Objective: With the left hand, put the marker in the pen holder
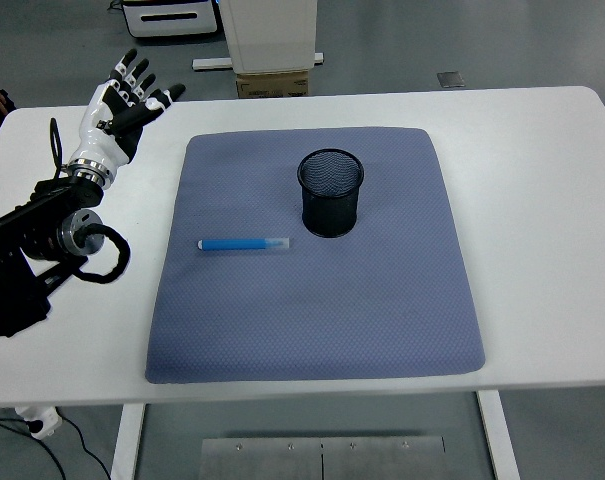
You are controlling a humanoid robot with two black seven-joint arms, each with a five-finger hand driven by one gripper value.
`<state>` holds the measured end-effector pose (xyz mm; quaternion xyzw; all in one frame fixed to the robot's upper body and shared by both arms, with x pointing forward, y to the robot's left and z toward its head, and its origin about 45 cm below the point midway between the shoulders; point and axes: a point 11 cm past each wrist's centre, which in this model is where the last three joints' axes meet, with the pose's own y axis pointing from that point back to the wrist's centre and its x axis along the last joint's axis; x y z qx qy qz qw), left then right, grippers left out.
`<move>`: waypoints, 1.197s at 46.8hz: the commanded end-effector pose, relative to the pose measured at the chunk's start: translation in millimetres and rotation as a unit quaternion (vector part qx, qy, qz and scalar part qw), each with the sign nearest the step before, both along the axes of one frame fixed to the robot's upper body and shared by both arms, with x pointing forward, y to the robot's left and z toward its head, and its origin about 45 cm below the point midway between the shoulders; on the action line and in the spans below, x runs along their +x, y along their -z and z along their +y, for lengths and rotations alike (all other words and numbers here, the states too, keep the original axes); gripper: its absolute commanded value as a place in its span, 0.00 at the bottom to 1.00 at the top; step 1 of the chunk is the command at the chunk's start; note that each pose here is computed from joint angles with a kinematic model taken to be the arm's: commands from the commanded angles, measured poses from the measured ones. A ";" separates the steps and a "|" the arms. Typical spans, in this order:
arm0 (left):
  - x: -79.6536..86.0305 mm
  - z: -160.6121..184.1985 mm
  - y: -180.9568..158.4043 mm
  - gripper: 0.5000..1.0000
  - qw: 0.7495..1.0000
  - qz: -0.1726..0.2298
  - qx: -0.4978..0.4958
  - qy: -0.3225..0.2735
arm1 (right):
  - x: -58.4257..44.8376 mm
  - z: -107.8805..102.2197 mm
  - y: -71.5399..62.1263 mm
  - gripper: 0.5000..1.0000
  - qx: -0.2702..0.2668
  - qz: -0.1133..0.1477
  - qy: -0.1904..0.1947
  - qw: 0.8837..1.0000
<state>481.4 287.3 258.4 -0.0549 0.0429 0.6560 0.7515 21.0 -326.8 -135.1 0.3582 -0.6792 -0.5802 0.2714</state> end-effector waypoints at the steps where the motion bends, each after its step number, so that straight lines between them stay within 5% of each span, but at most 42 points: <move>1: 3.4 -5.5 -17.6 1.00 0.998 -0.010 0.050 0.030 | -0.1 -0.1 0.0 1.00 0.000 0.000 0.000 1.000; 20: -10.6 -22.6 -24.8 1.00 0.959 0.008 0.239 0.154 | 0.0 -0.2 0.0 1.00 -0.001 -0.001 0.000 1.000; 40: -41.4 -45.5 -2.9 1.00 0.855 0.011 0.408 0.320 | -0.1 -0.1 0.0 1.00 0.000 0.000 0.000 1.000; 50: -46.2 -48.3 6.0 1.00 0.820 0.020 0.453 0.350 | -0.1 -0.1 0.0 1.00 0.000 0.000 0.000 1.000; 56: -55.4 -64.6 21.4 1.00 0.777 0.011 0.490 0.396 | -0.1 -0.1 0.0 1.00 0.000 0.000 0.000 1.000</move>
